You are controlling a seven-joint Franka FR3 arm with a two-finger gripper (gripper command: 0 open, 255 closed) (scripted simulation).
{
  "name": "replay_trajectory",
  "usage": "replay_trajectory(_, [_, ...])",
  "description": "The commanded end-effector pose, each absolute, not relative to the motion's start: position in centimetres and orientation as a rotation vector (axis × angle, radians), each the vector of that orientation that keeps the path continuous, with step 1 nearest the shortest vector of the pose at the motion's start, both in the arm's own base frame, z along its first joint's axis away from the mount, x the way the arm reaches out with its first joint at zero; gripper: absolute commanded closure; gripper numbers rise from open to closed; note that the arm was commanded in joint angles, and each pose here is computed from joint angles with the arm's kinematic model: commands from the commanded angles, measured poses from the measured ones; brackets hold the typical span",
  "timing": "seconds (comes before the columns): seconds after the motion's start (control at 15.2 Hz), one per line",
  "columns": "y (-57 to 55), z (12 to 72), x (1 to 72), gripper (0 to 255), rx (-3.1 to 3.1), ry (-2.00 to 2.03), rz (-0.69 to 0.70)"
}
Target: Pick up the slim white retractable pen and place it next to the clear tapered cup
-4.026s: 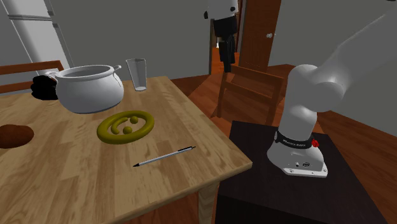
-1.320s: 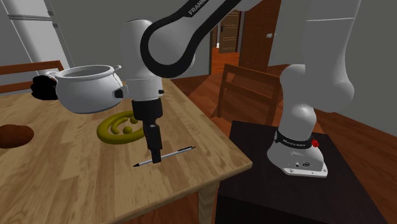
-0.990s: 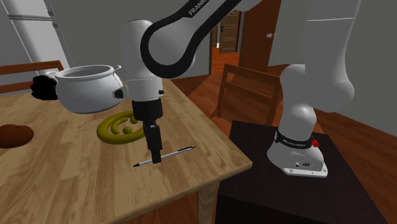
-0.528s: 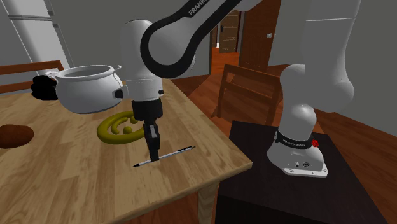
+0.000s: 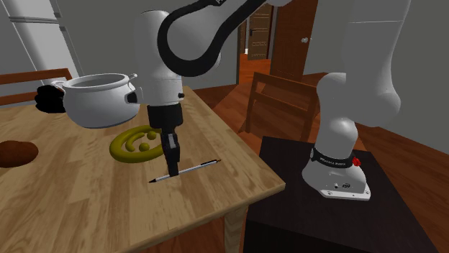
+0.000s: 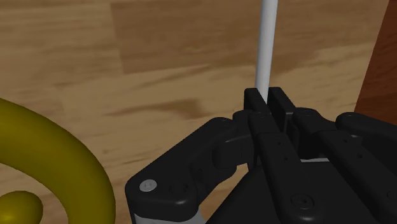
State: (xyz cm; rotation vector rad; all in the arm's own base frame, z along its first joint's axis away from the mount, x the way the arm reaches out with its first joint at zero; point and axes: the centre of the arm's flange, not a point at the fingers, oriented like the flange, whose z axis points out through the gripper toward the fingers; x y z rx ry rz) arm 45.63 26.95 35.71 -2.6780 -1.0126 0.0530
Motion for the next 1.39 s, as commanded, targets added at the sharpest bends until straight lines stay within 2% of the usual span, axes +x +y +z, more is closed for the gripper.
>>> replay_trajectory(0.0, [26.9,36.9,45.6,255,-2.678,-1.013,0.054])
replay_trajectory(1.32, [26.9,47.4,45.6,255,-2.678,-1.013,0.054])
